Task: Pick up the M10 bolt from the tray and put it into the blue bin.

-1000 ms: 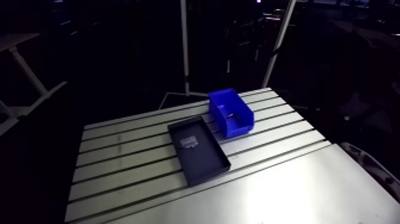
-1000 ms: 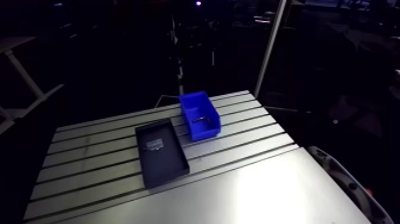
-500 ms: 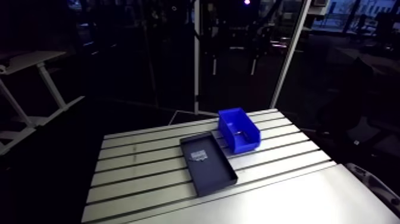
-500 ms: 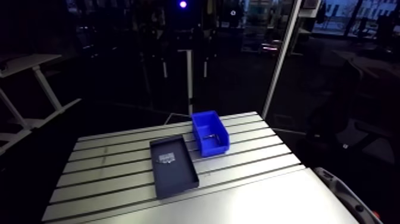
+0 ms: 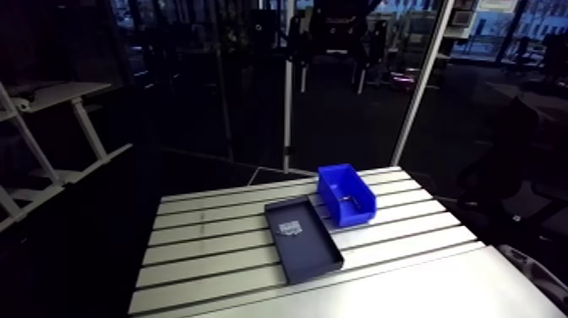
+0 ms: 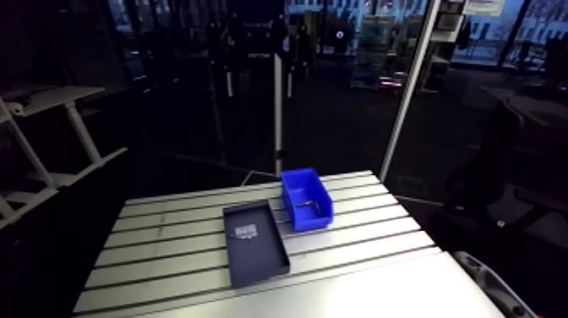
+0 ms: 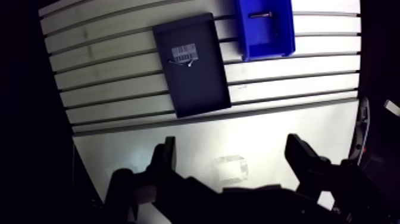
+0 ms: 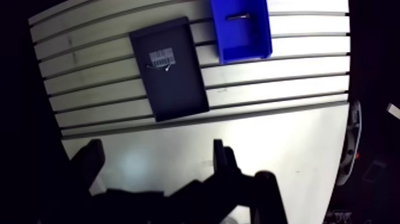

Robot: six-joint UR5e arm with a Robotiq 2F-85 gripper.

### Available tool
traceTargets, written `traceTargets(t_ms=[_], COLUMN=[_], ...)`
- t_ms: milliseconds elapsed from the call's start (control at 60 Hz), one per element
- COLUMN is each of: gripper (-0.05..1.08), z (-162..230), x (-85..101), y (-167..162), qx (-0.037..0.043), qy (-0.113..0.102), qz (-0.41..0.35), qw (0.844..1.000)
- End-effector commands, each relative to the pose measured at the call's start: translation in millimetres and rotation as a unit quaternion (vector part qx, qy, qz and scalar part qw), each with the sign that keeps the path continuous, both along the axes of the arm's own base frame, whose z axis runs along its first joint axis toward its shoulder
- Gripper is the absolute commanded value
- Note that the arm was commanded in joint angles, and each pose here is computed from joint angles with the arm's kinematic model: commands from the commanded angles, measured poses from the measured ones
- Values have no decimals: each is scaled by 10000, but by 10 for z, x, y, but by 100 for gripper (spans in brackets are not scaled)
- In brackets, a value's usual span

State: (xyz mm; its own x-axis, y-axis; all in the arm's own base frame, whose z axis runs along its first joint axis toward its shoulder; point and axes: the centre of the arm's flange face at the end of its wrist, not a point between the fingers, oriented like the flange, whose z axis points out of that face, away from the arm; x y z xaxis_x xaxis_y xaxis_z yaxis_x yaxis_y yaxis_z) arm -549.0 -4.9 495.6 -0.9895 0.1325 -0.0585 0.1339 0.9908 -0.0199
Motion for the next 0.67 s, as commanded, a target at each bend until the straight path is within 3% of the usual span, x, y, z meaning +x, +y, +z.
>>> traceTargets(t_ms=[17, 667], gripper=[1, 1], z=[3, 28], x=[69, 122], y=[-44, -55], qx=[11, 27], qy=[-22, 7], qz=[42, 43], qw=[10000, 10000])
